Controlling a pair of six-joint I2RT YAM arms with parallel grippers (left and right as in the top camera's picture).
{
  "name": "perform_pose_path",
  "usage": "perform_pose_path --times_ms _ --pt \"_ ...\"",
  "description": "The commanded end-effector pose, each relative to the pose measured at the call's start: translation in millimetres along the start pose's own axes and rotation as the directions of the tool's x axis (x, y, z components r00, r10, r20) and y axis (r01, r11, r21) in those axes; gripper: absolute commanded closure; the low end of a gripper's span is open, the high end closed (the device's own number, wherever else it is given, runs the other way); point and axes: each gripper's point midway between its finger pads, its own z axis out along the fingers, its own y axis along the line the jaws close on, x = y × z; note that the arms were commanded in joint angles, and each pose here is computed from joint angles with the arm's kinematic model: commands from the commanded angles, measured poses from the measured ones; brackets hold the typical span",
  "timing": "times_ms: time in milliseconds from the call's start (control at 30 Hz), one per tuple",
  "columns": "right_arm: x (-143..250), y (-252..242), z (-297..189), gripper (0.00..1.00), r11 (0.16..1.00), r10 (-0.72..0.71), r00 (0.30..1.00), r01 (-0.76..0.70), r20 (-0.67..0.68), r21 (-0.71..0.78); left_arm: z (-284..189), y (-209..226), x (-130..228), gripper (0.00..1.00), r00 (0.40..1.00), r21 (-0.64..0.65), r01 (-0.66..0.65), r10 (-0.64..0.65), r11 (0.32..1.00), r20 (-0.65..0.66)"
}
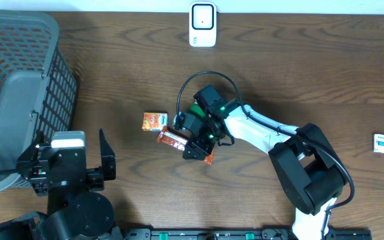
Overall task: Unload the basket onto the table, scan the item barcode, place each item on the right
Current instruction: 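Raise the Top bar and carry it toward the white scanner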
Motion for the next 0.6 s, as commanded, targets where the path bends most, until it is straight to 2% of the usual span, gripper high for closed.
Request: perform_pose_path --times_ms 0,133,267,433,567 --pt "35.1 2.8 24.2 0.44 1.0 0.012 0.991 -0.014 -0.13 -0.009 -0.3 2.4 -0.4 0.02 1.0 -0.008 0.008 -0.008 1.0 0.002" --pt "34.4 7.2 26.5 0.61 1.0 0.0 0.991 -0.002 -0.134 -0.014 -0.3 2.4 -0.4 0.02 1.0 -0.008 0.008 -0.008 1.0 0.002" --pt "33.9 8.5 26.5 0.84 1.0 0.001 0.991 -0.004 -0.131 -0.022 -0.3 2.4 -0.4 0.02 1.0 -0.008 0.008 -0.008 1.0 0.002" --pt "30.2 12.2 26.8 0.98 0.999 0.008 0.994 -0.013 -0.113 -0.044 -0.3 2.4 -0.4 0.02 1.0 -0.008 0.008 -0.008 1.0 0.002" --pt "28.8 11.0 26.5 0.99 0.999 0.008 0.994 -0.013 -0.106 -0.042 -0.3 2.4 -0.4 0.02 1.0 -0.008 0.008 -0.008 1.0 0.002"
